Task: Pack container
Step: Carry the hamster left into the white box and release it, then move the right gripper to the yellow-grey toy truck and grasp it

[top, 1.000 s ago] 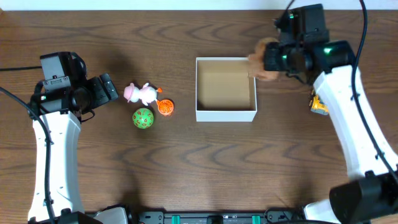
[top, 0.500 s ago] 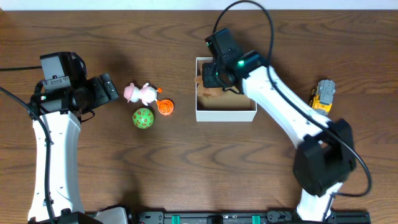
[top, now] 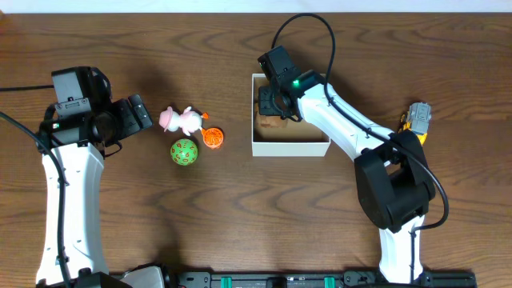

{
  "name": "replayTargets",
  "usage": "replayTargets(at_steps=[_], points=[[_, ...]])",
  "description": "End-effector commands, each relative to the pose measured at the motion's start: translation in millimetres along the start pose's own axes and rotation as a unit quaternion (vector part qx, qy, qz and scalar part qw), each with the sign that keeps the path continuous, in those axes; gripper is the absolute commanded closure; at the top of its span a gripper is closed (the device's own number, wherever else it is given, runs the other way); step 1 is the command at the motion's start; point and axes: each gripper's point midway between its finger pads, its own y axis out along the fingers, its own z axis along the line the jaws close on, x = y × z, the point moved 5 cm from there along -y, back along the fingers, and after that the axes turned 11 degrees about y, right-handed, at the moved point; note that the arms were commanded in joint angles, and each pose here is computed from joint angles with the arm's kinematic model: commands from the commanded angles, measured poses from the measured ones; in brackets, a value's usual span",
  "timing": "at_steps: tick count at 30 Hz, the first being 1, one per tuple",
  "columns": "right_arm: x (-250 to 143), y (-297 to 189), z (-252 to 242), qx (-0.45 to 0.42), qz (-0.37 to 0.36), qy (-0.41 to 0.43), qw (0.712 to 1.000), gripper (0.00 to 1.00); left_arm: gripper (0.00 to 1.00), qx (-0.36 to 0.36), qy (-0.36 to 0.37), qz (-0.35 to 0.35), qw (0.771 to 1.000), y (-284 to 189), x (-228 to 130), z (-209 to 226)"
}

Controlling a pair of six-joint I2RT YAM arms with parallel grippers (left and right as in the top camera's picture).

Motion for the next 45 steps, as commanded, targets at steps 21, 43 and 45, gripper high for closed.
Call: replayTargets(at_steps=[21,43,45], points=[[71,-232,-146,-0.121,-0.188,0.099,0.970,0.27,0.02,0.005,0.006,-0.010,1.000,-5,7,2],[31,-114,-338,-0.175,0.019,0.241,0.954,0.10,0.02,0.005,0.006,-0.010,1.000,-5,7,2],[30,-105,-343,-0.186,0.025,0.242,0.952,0.11,0.02,0.005,0.006,-0.010,1.000,-5,7,2]])
